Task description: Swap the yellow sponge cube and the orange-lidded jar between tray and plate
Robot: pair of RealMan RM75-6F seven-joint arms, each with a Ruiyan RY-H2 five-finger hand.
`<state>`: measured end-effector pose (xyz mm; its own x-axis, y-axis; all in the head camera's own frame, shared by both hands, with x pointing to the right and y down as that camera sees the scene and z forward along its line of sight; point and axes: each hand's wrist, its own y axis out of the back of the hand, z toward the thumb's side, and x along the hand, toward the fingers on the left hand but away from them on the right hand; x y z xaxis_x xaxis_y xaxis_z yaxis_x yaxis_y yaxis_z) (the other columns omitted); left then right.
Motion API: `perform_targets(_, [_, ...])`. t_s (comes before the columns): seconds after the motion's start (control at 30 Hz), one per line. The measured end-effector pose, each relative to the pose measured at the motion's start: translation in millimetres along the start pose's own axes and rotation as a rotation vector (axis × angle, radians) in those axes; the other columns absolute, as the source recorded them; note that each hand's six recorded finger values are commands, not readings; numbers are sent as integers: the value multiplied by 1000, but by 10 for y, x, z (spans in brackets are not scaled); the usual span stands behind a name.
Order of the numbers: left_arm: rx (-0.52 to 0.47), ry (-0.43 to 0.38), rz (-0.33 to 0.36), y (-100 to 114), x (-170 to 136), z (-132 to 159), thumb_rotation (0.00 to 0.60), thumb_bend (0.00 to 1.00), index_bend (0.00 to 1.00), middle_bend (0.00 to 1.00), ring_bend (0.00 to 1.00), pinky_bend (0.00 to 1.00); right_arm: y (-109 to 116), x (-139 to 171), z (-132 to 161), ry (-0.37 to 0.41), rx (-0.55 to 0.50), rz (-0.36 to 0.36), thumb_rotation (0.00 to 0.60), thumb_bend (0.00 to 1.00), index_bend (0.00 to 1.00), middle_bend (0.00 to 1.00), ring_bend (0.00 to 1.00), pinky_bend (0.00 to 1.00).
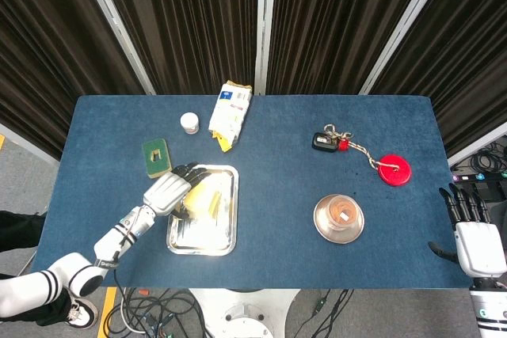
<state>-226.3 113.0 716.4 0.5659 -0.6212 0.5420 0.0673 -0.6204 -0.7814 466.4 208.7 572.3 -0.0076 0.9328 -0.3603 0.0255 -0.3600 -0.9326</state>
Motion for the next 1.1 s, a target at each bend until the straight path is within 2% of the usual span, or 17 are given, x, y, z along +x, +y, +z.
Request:
perform_targets(0.13, [10, -7, -7, -46, 50, 11, 600, 52, 130, 240, 0, 170, -5, 1, -22, -8, -1, 2, 600, 0, 0, 0, 0, 0])
perform_targets(0.37, [24, -51, 15, -53, 120, 113, 600, 154, 253, 345, 38, 172, -19, 9, -63, -26, -7, 4, 600, 0, 0, 0, 0, 0])
perform_targets(0.53, [28, -90, 65, 86, 273, 233, 600, 179, 343, 426, 108, 176, 15, 26, -81, -29, -12, -7, 600, 0, 0, 0, 0, 0])
perform_targets(0.8, [23, -179, 104, 378, 710, 531, 600, 178, 357, 438, 131, 176, 81, 61, -113, -35, -21, -28, 600, 0, 0, 0, 0, 0])
perform_targets(1.1, [25, -203, 92, 362, 1324, 777, 600, 180, 358, 438, 131, 175, 131, 102, -201, -59, -44, -48, 600, 0, 0, 0, 0, 0])
